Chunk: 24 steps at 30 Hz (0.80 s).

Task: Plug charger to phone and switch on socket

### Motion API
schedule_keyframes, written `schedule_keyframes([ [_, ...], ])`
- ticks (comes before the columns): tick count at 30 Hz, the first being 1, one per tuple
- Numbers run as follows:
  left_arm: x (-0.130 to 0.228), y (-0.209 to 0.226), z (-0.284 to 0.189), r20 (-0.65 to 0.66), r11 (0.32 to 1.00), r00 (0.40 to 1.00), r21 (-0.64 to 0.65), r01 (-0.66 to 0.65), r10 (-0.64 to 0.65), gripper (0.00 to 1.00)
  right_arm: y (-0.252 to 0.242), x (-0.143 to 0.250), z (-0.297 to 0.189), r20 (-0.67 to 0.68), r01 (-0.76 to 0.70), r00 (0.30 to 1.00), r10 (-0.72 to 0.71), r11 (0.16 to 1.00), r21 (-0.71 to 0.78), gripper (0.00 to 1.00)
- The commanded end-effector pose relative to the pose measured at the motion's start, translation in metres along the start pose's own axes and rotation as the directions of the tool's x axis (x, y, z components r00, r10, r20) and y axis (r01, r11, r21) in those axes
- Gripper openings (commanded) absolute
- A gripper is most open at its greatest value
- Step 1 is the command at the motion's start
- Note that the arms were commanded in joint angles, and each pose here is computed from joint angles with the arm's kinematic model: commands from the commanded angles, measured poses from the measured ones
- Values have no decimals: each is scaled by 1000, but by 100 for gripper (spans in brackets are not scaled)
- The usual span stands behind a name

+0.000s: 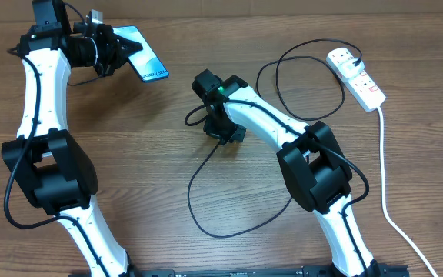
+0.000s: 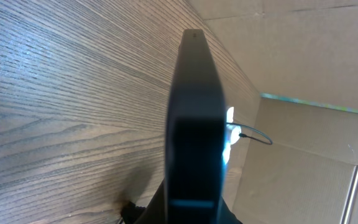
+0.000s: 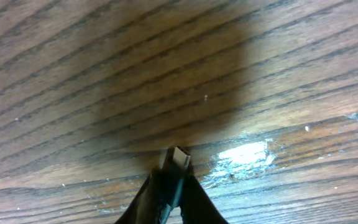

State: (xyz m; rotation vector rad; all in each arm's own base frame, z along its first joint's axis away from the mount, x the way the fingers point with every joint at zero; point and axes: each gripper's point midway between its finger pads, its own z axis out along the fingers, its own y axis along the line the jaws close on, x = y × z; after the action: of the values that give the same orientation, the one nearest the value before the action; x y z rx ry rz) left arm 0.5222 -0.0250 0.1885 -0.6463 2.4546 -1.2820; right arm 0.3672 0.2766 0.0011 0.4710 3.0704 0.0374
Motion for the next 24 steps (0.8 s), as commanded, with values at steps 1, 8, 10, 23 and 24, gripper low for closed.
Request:
schedule_keyframes([
  [1,3,-29,-14,23,996,996,40,-85,84,4,-16,10,36,-64,-7,998,12,997,77,7],
  [8,3,-29,-14,20,996,997,40,-82,81,4,-12,4,25,-95,18,995,-15,999,35,4],
  [10,8,-35,-14,-2,993,996,77,-84,85,4,-5,-3,9,-124,14,992,-17,1000,-27,4],
  [23,60,-131,-25,-206,830,936,542,-134,286,4,45,20,-211,9,256,789,-615,316,-913,4],
  [24,62,-132,-22,-205,830,934,539,-142,293,4,42,24,-221,28,269,781,-624,296,-916,4],
])
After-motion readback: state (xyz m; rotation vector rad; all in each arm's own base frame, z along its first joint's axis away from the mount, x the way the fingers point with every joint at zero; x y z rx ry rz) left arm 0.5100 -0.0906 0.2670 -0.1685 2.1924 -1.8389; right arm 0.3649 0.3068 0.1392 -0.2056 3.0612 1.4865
